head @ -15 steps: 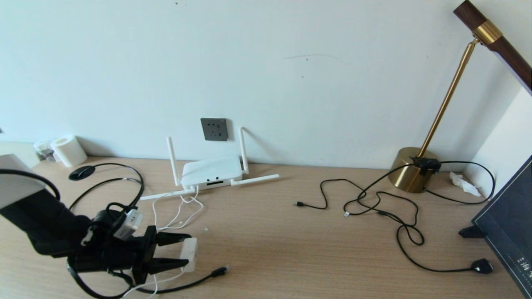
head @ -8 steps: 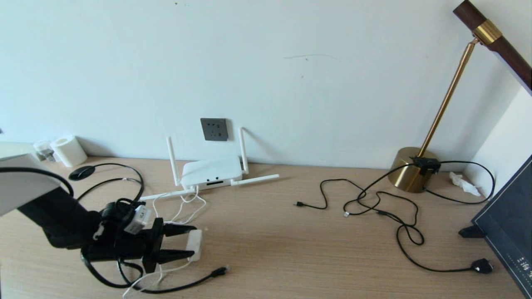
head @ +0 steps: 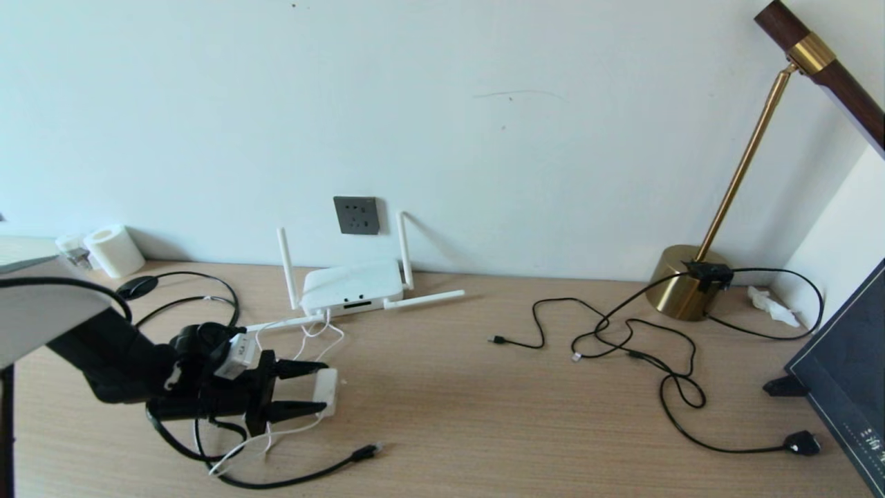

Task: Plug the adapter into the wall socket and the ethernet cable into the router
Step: Plug plug into socket

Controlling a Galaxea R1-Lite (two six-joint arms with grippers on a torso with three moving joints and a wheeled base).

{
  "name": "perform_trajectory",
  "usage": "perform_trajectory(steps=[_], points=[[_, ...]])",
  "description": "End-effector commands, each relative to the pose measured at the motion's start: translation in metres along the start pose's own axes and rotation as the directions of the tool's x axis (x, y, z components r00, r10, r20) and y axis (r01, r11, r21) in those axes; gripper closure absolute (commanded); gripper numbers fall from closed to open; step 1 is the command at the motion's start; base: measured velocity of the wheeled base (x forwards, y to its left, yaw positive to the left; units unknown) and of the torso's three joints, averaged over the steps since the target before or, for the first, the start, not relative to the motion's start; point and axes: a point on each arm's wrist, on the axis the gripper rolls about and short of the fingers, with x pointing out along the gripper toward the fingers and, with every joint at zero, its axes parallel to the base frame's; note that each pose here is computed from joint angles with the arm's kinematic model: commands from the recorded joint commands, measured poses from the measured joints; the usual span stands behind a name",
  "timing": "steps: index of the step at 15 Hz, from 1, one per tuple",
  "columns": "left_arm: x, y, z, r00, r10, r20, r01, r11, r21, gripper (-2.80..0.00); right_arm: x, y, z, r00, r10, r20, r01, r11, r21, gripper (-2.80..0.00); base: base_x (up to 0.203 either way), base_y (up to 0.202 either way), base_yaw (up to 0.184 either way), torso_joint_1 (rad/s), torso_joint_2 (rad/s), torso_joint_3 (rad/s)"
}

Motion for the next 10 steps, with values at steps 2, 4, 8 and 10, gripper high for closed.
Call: perform_trajectory(steps=[2,4,8,10], points=[[0.0016,0.0056,-0.009,1.0,0.0,0.007,0.0,1.0,0.004,0.0,0.0,0.0,0.0,1.0,0.0,0.0,0.0,1.0,0.001,0.0,0.0,0.0,0.0,0.0,0.0,0.0],[0.002,0.009,-0.0103,1.0,0.001,0.007,-0.001,1.0,0.01,0.0,0.0,0.0,0.0,1.0,0.0,0.0,0.0,1.0,0.001,0.0,0.0,0.0,0.0,0.0,0.0,0.0],[0.0018,0.0097,-0.0067,1.0,0.0,0.012,-0.001,1.0,0.016,-2.8,0.0,0.0,0.0,1.0,0.0,0.0,0.0,1.0,0.001,0.0,0.0,0.0,0.0,0.0,0.0,0.0],[0.0013,0.0085,-0.0069,1.0,0.0,0.019,0.0,1.0,0.01,-2.8,0.0,0.0,0.0,1.0,0.0,0.0,0.0,1.0,0.001,0.0,0.0,0.0,0.0,0.0,0.0,0.0]])
